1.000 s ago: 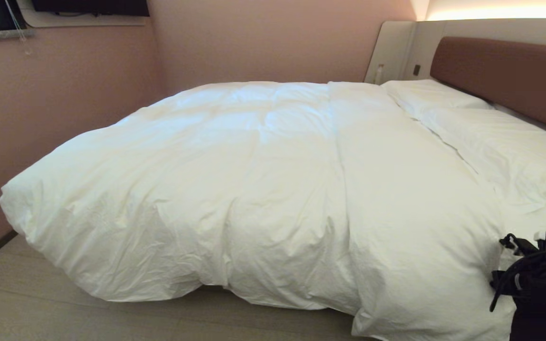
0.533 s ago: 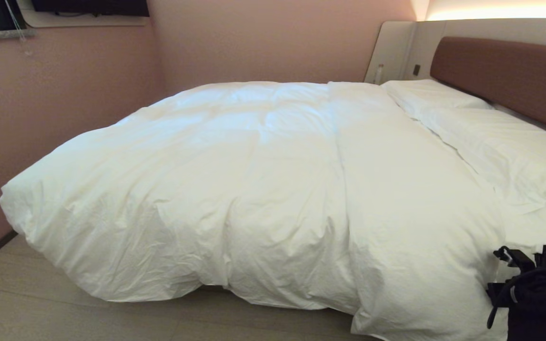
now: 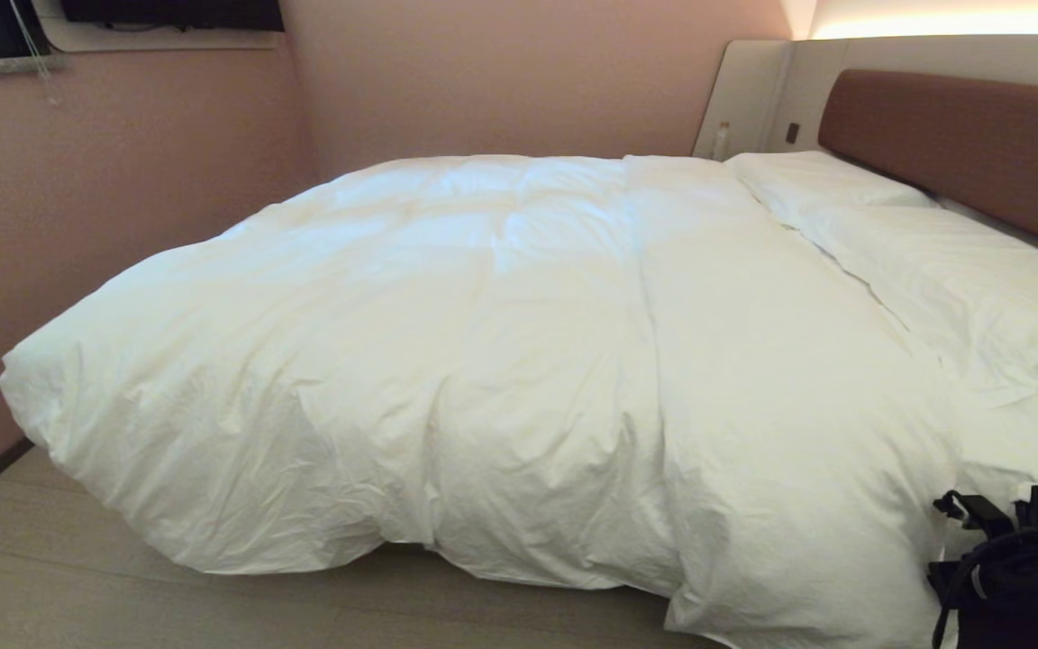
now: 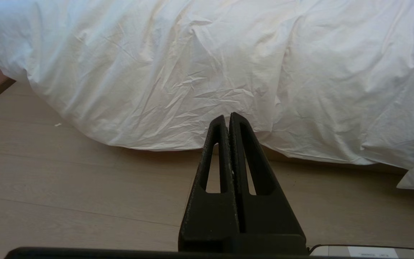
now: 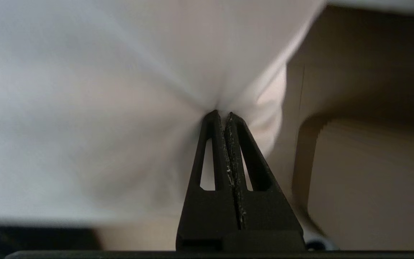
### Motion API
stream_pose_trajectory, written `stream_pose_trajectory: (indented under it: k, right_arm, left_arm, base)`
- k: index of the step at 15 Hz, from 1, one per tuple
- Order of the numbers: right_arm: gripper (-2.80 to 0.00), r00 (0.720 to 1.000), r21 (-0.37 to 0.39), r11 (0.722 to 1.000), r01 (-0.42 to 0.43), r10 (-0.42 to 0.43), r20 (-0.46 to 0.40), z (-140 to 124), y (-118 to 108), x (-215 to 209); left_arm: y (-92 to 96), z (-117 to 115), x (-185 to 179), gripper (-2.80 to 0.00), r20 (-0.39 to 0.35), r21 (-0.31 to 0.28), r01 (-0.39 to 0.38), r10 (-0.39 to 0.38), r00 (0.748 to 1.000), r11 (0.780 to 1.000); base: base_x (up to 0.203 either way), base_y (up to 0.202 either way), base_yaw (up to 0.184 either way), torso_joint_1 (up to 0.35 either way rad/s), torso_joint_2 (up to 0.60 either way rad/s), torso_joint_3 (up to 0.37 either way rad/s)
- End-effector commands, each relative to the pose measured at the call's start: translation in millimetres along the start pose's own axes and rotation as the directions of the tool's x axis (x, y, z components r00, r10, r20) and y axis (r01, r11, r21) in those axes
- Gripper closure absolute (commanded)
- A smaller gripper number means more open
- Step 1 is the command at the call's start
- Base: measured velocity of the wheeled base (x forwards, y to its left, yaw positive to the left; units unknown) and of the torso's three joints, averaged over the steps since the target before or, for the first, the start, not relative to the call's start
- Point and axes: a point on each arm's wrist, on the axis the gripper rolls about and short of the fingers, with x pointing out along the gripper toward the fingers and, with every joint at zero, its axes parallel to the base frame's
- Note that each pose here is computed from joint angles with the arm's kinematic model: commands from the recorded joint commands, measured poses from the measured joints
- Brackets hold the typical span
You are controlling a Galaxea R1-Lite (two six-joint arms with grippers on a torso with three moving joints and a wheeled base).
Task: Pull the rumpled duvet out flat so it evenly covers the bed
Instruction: Flatten the corners of the folded blanket
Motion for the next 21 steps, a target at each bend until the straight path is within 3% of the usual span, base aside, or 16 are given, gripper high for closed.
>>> stream_pose_trajectory:
  k: [1, 4, 7, 10, 12, 15, 18, 21]
  right_arm:
    - [0.00, 1.000, 0.007, 1.000, 0.010, -0.010, 0.001, -4.2, -2.7, -9.6]
    - [0.00, 0.996, 0.036, 0.998, 0.053, -0.056, 0.065, -2.3, -8.8, -43.8]
    - [0.00, 0.976, 0.028, 0.997, 0.075, -0.079, 0.201, 9.1, -3.2, -94.3]
    - [0.00, 0.957, -0.019, 1.000, -0.019, 0.023, 0.290, 23.7, 30.7, -117.3]
    - [0.00, 0.958, -0.009, 0.996, -0.093, 0.092, 0.272, 28.1, 45.2, -102.9]
    - [0.00, 0.963, -0.013, 0.990, -0.143, 0.142, 0.229, 28.6, 47.1, -72.3]
    - [0.00, 0.977, -0.014, 0.993, -0.114, 0.114, 0.182, 16.8, 43.2, -25.7]
    - [0.00, 0.988, -0.075, 0.996, -0.055, 0.066, 0.140, -9.2, 44.2, 17.3]
  left_arm:
    - [0.0, -0.1, 0.0, 0.00, -0.001, -0.001, -0.001, 0.001, 1.000, 1.000]
    - [0.0, -0.1, 0.0, 0.00, -0.001, -0.001, 0.000, 0.000, 1.000, 1.000]
    - [0.0, 0.1, -0.1, 0.00, 0.000, -0.001, 0.000, 0.000, 1.000, 1.000]
    - [0.0, -0.1, 0.0, 0.00, 0.000, -0.001, 0.000, 0.000, 1.000, 1.000]
    - [0.0, -0.2, 0.1, 0.00, -0.001, -0.001, 0.000, 0.000, 1.000, 1.000]
    - [0.0, 0.2, -0.1, 0.00, 0.000, -0.001, -0.001, 0.001, 1.000, 1.000]
    - [0.0, -0.2, 0.1, 0.00, -0.001, -0.001, 0.000, 0.000, 1.000, 1.000]
    - [0.0, -0.2, 0.1, 0.00, -0.001, -0.001, -0.002, 0.002, 1.000, 1.000]
  base:
    - [0.000, 0.000, 0.000, 0.000, 0.00, 0.000]
    - [0.000, 0.000, 0.000, 0.000, 0.00, 0.000]
    - [0.000, 0.000, 0.000, 0.000, 0.00, 0.000]
    - [0.000, 0.000, 0.000, 0.000, 0.00, 0.000]
    - [0.000, 0.000, 0.000, 0.000, 0.00, 0.000]
    - [0.000, 0.000, 0.000, 0.000, 0.00, 0.000]
    - [0.000, 0.000, 0.000, 0.000, 0.00, 0.000]
    - [0.000, 0.000, 0.000, 0.000, 0.00, 0.000]
